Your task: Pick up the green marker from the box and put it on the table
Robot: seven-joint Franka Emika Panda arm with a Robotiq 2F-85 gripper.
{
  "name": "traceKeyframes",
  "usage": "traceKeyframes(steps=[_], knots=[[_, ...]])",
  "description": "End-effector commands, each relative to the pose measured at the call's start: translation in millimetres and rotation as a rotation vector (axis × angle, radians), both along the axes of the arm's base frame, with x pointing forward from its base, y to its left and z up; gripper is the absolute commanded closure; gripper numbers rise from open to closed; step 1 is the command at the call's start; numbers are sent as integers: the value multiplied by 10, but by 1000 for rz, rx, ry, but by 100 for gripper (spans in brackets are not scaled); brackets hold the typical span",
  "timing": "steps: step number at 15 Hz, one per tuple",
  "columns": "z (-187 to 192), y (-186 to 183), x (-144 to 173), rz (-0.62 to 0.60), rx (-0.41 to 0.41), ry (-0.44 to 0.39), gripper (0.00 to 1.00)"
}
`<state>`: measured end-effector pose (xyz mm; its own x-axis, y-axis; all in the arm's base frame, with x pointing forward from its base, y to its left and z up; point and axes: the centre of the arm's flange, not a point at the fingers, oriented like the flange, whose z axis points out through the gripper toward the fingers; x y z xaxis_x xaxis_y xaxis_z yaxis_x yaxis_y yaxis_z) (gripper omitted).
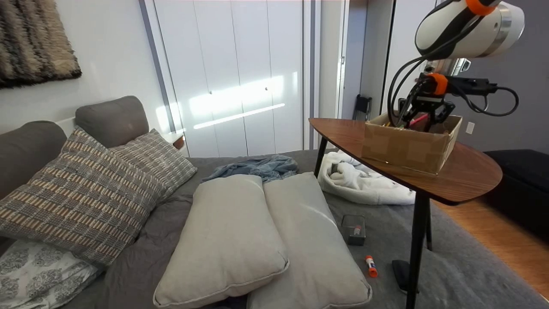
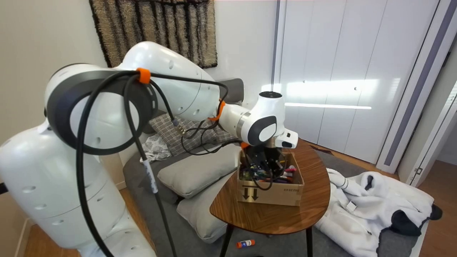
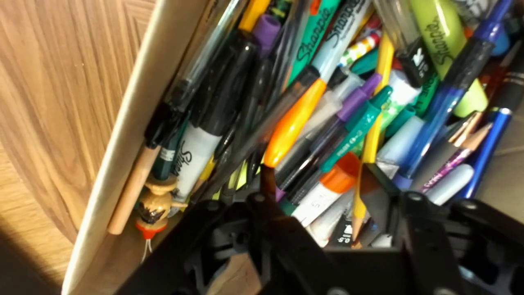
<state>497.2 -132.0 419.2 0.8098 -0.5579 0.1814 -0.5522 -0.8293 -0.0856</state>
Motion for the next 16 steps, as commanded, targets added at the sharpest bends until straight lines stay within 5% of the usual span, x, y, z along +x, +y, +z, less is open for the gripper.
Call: traceKeyframes(steps=[1,3,8,16], knots=[[-23,33,7,1,-20,33,58],[-45,29,17,2,-19,35,62],[-46,28,38,8,-18,35,98],[114,41,-49,17,-26,25,96]])
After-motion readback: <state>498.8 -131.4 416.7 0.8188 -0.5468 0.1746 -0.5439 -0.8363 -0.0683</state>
